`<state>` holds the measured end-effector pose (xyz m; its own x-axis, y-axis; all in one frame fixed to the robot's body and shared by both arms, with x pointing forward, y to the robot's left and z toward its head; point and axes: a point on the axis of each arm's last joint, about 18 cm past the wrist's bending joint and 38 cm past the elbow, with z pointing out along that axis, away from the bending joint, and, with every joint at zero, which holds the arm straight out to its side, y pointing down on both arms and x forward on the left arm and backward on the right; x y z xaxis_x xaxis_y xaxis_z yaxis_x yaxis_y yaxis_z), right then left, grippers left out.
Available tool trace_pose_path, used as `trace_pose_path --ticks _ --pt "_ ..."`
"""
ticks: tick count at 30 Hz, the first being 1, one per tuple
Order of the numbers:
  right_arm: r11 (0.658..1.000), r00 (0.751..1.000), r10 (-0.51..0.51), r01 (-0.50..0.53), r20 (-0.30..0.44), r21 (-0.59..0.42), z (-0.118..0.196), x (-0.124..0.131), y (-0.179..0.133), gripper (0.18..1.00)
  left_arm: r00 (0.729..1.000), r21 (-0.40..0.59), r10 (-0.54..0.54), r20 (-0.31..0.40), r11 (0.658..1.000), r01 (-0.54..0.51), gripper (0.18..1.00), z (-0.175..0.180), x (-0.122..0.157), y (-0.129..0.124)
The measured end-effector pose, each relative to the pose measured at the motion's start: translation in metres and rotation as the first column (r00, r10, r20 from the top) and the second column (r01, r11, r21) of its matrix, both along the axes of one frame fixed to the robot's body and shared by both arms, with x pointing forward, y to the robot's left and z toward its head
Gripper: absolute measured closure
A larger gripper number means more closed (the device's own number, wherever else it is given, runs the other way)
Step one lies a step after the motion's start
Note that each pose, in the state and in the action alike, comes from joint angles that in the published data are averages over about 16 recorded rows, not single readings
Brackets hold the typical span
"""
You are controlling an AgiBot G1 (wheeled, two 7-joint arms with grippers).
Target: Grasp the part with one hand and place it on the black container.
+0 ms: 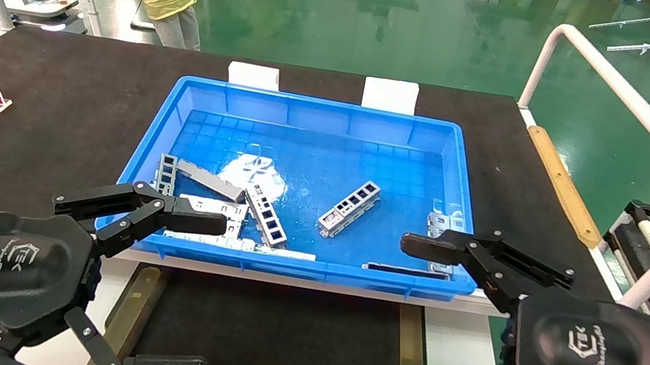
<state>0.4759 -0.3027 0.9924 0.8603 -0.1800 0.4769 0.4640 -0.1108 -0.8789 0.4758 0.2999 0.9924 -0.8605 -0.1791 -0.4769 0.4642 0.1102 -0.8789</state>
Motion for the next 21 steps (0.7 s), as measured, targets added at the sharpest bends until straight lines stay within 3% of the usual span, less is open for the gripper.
trace_pose_path --ticks 21 --pt "1.0 1.0 0.001 -0.001 0.0 -0.001 -0.0001 -0.0003 0.0003 0.178 1.0 0.001 0.0 0.0 1.0 0.0 0.184 -0.0001 -0.0002 0.0"
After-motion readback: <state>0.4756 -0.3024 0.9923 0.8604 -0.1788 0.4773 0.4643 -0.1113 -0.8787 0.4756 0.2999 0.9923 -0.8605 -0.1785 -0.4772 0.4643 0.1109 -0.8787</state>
